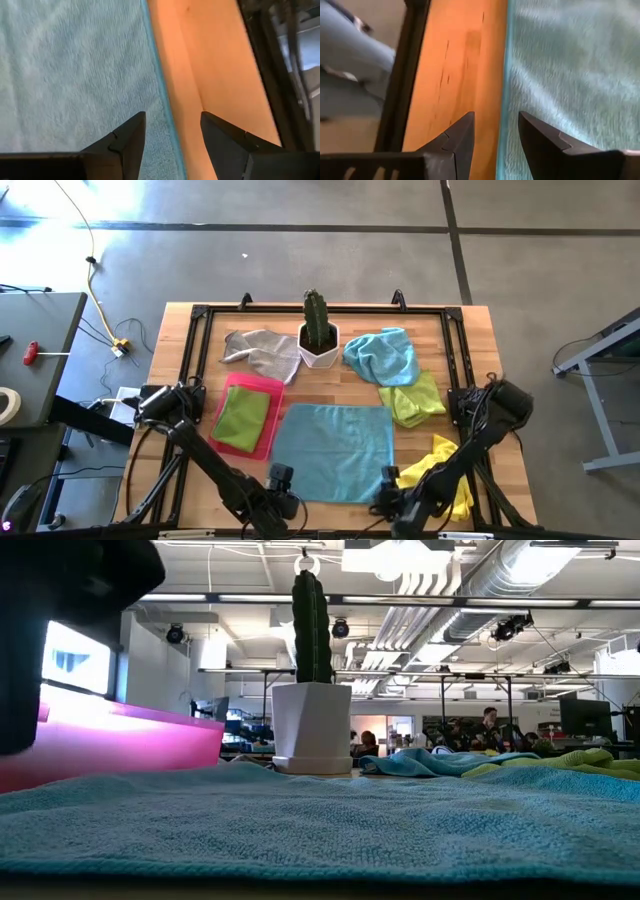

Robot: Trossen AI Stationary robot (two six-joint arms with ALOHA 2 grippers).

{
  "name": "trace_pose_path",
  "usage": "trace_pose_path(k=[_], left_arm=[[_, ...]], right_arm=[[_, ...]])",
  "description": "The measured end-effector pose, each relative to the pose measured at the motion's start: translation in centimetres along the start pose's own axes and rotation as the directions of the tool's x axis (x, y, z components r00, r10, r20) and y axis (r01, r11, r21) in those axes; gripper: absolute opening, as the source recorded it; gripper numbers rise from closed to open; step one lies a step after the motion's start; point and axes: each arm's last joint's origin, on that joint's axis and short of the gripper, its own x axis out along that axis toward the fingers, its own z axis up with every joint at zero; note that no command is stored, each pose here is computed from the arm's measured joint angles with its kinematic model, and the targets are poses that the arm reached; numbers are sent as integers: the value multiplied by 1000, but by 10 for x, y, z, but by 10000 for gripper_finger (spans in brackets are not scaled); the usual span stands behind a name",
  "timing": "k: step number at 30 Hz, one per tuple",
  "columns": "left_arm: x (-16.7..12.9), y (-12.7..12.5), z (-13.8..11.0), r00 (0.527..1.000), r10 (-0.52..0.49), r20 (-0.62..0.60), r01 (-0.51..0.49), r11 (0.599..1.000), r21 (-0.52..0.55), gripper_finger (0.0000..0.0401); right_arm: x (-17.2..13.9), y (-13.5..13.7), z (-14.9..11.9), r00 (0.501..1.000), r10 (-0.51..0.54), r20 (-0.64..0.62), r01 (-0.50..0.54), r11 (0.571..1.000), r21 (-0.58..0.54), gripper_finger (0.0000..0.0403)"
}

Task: Fold microfiber towels
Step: Fold the bottom blue towel

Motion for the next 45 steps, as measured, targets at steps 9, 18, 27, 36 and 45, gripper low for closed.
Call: trace_pose_path(k=[9,18,27,36,45], left_arm=[[23,-8,-19,989,73,-129,-69,997,33,181],[26,-8,-21,985,47,-166,-50,999,-11,160],[26,-9,-22,985,38,-168,-42,999,-24,129],[26,-10,-22,981,-6,-193,0,999,-32,60],[26,-7,-22,976,-26,-215,12,998,-64,7]], right_arm=[[7,8,3,992,-47,-119,54,997,59,144],[4,5,1,982,-37,-184,64,987,146,144],[-14,11,19,986,-82,-145,90,995,51,144],[-15,5,7,964,-158,-213,177,982,72,144],[-11,5,3,959,-85,-271,113,989,91,144]])
